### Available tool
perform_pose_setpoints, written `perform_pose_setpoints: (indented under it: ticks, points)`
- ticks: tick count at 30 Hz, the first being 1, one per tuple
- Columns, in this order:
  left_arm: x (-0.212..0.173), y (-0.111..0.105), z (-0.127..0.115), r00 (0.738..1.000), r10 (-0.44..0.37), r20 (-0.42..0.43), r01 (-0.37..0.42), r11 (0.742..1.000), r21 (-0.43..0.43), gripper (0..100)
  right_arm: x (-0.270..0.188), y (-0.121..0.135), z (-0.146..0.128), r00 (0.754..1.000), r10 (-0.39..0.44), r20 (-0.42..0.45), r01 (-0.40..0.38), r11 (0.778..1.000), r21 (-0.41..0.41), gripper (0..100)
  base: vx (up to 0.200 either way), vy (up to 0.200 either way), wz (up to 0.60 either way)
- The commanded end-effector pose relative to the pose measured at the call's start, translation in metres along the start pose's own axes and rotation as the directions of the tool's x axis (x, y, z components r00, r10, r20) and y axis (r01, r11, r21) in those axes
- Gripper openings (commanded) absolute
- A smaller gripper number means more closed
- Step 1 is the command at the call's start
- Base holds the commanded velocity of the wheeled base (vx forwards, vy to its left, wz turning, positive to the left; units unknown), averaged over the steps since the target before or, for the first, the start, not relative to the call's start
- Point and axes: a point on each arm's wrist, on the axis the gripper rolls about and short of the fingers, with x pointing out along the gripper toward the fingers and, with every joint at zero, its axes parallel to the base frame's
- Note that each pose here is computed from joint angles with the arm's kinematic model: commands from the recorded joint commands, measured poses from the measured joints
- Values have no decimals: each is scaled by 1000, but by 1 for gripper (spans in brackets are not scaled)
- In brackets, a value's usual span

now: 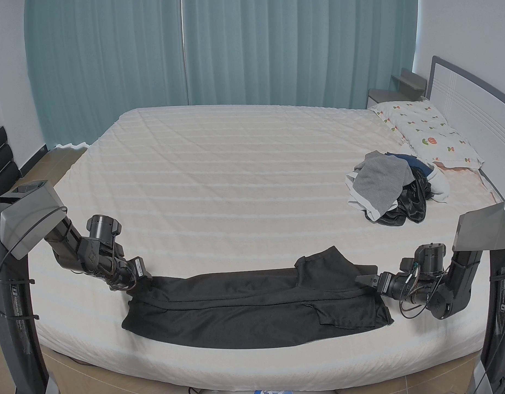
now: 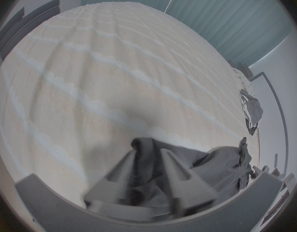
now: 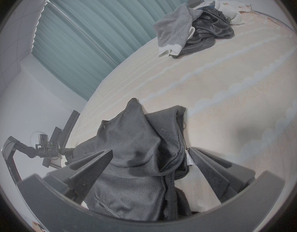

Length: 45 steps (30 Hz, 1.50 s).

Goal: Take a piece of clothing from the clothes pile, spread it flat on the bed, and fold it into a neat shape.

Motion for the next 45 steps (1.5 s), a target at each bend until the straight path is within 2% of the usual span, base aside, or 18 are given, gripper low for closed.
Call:
perform_pose_setpoints:
  ticks: [1, 7, 14, 37, 38, 45]
  points:
    - [3, 1, 5, 1000, -1, 17, 1, 1000, -27, 0, 5, -1, -4, 1000, 0, -15, 0, 1000, 1, 100, 0, 0, 0]
    - [0, -1, 23, 997, -18, 79, 29, 989, -148, 0, 11, -3, -3, 1000, 4, -10, -4, 1000, 12, 100, 0, 0, 0]
    - [-4, 4, 25, 996, -17, 84, 30, 987, -157, 0, 19, 0, 10, 999, 23, 31, -26, 995, 95, 100, 0, 0, 0]
    - [-2, 7, 23, 997, -14, 73, 25, 988, -156, 0, 35, -6, 22, 996, 34, 77, -43, 991, 124, 100, 0, 0, 0]
    - [-2, 7, 23, 997, -14, 73, 25, 988, -156, 0, 35, -6, 22, 996, 34, 77, -43, 991, 124, 0, 0, 0, 0]
    - [-2, 7, 23, 997, -12, 72, 24, 987, -157, 0, 35, -7, 22, 997, 26, 72, -35, 991, 129, 0, 0, 0, 0]
